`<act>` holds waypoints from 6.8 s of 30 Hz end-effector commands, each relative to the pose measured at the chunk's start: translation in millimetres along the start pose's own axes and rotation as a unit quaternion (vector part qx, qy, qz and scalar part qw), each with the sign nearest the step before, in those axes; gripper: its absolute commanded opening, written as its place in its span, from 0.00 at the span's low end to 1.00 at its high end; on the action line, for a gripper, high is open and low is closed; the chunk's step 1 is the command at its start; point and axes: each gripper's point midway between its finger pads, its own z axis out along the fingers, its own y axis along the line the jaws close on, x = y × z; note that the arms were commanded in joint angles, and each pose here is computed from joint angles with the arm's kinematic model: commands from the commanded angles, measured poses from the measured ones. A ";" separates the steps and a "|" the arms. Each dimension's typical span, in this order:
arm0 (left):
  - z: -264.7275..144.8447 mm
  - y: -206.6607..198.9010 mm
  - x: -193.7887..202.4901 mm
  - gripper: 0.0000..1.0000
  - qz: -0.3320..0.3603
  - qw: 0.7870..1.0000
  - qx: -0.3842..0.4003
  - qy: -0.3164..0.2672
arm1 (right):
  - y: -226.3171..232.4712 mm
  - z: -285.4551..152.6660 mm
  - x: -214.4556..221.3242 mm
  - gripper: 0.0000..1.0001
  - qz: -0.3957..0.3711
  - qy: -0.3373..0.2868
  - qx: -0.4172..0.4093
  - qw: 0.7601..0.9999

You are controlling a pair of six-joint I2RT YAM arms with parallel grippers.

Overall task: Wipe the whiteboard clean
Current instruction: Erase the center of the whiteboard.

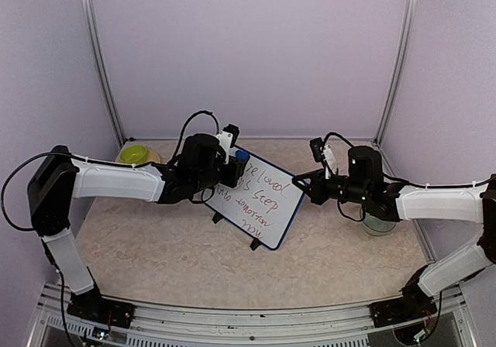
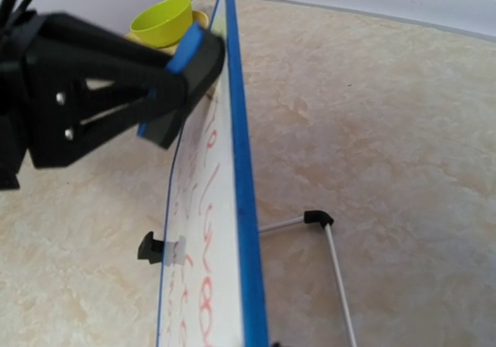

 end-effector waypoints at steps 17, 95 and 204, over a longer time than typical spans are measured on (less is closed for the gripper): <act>-11.8 -3.6 81.8 0.17 0.005 0.997 0.005 0.072 | 23.0 2.4 81.5 0.00 -0.042 0.135 -0.068 0.988; -10.9 -14.7 77.0 0.17 0.025 0.997 0.005 0.073 | 28.6 9.6 90.2 0.00 -0.041 0.159 -0.081 0.983; -45.3 -52.2 22.2 0.18 0.030 0.998 0.053 -0.006 | 96.6 12.6 25.5 0.00 -0.030 0.156 -0.147 0.976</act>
